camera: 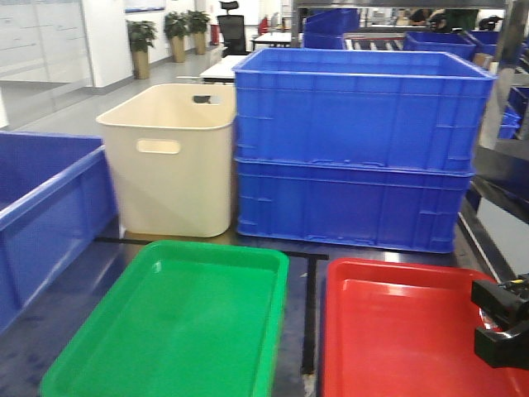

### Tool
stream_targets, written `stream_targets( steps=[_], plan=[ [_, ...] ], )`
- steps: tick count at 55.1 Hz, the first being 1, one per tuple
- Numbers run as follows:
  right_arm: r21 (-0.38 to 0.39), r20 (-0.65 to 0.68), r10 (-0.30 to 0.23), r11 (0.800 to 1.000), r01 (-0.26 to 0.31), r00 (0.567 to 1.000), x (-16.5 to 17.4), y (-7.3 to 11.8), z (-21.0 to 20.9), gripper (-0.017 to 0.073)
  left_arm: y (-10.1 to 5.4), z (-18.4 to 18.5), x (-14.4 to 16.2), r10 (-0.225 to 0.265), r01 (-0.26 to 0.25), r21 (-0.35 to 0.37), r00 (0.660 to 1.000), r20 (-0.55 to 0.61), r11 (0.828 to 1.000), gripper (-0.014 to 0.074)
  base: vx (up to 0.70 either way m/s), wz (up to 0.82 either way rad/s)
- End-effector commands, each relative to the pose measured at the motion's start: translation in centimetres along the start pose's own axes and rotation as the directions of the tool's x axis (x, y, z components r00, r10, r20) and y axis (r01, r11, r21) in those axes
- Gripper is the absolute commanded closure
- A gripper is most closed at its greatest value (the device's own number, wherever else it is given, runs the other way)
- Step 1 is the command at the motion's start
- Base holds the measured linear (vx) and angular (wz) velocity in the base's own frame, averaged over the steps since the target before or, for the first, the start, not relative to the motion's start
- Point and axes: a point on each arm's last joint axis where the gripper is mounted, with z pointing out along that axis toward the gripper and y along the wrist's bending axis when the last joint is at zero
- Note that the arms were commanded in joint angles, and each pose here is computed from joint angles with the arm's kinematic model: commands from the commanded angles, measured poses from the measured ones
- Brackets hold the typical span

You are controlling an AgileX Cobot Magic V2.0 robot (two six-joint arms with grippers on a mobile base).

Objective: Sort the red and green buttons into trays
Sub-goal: 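Drive the base to the counter with the green and red trays, then lower green button into green tray and red button into red tray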

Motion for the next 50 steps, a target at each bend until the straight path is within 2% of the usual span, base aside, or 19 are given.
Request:
stream_targets(
  steps=[1, 50],
  plan=[
    [-0.033, 0.11, -0.017, 0.999, 0.021, 0.994, -1.77, 0.27, -0.57, 0.0568, -0.4, -0.16, -1.97, -0.019, 0.014, 0.043, 0.993, 0.117, 0.999, 0.0591, 0.2, -0.33],
    [-0.033, 0.11, -0.017, 0.999, 0.021, 0.994, -1.77, 0.27, -0.57, 0.0568, -0.4, -0.16, -1.97, -0.019, 0.014, 0.043, 0.993, 0.117, 0.999, 0.0591, 0.11, -0.19]
  ],
)
